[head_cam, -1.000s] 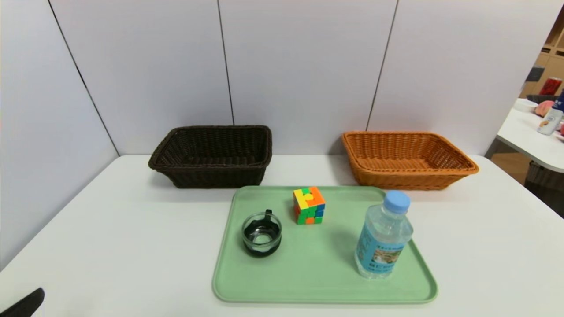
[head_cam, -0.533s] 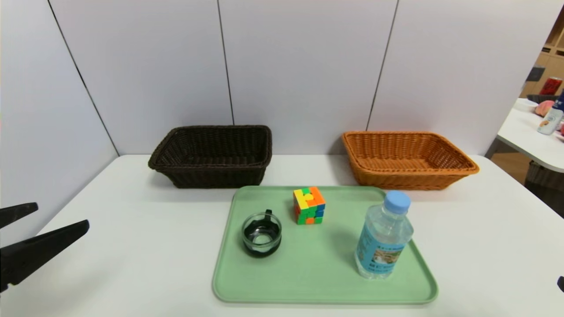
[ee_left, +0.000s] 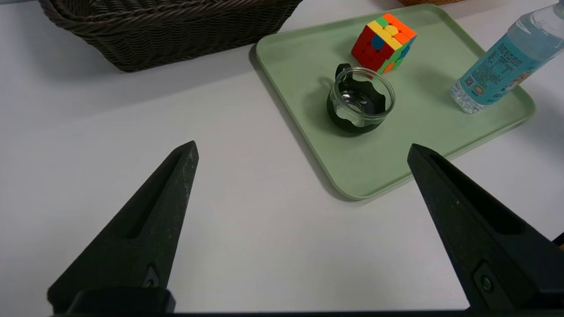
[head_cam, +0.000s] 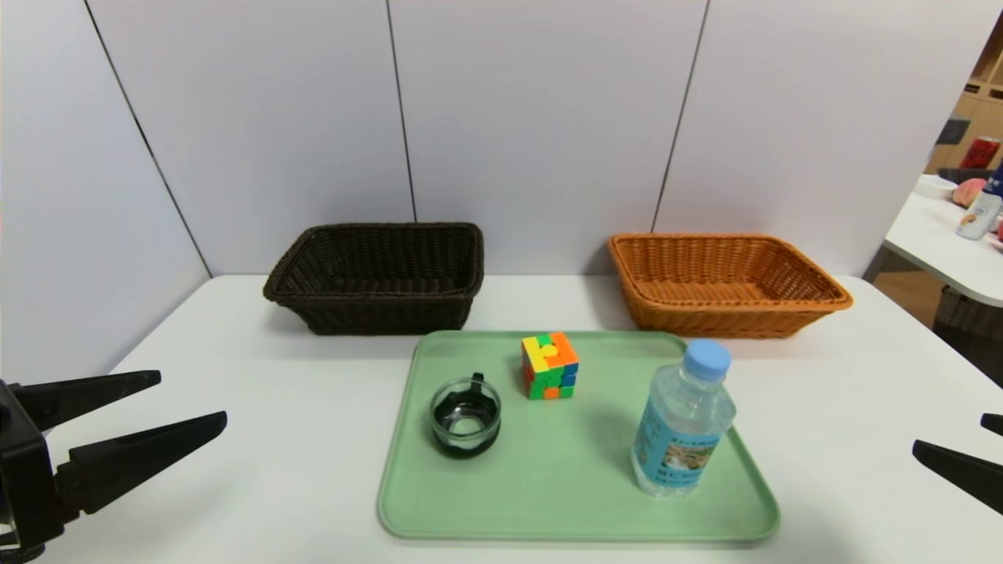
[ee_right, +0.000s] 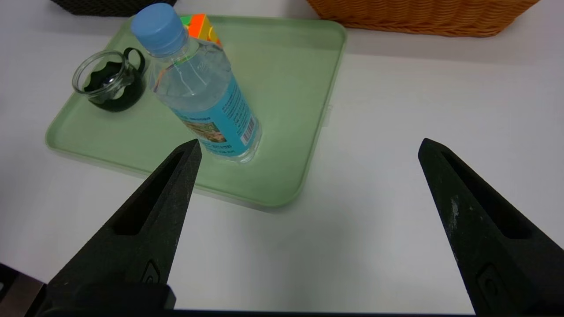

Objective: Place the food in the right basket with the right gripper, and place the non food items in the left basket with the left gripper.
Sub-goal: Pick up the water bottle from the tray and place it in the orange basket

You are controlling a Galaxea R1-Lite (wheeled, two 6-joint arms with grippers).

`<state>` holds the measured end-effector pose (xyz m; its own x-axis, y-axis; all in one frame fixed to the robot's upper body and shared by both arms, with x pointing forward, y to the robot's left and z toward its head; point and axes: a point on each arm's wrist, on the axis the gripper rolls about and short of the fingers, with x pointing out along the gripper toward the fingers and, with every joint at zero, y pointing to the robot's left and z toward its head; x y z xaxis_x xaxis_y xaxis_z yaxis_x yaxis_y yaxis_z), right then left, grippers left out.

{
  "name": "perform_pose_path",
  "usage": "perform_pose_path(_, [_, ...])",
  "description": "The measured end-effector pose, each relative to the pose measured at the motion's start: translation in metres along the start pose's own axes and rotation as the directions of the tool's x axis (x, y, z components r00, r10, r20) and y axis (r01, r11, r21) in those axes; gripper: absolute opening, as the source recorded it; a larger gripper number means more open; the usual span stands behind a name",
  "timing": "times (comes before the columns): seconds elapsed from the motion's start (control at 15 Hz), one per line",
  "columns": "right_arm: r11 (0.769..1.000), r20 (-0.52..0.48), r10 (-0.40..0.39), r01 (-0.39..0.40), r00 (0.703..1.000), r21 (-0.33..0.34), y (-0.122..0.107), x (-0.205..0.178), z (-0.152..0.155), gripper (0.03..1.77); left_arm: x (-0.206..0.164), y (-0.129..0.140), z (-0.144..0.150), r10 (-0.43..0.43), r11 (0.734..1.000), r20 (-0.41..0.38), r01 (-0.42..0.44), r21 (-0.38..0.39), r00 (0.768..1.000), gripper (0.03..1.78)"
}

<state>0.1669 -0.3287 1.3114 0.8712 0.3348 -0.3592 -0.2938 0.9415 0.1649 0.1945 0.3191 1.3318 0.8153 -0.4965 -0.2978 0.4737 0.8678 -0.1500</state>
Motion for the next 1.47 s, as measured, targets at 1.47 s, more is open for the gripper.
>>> perform_pose_path(1.47, [0.916,-0.027,0.358,-0.357,0.933,-0.184,0.029,0.105,-0.014,1.70,0.080,0.015,-0.002,-0.116,0.991,-0.110,0.123,0.058,0.987,1.69])
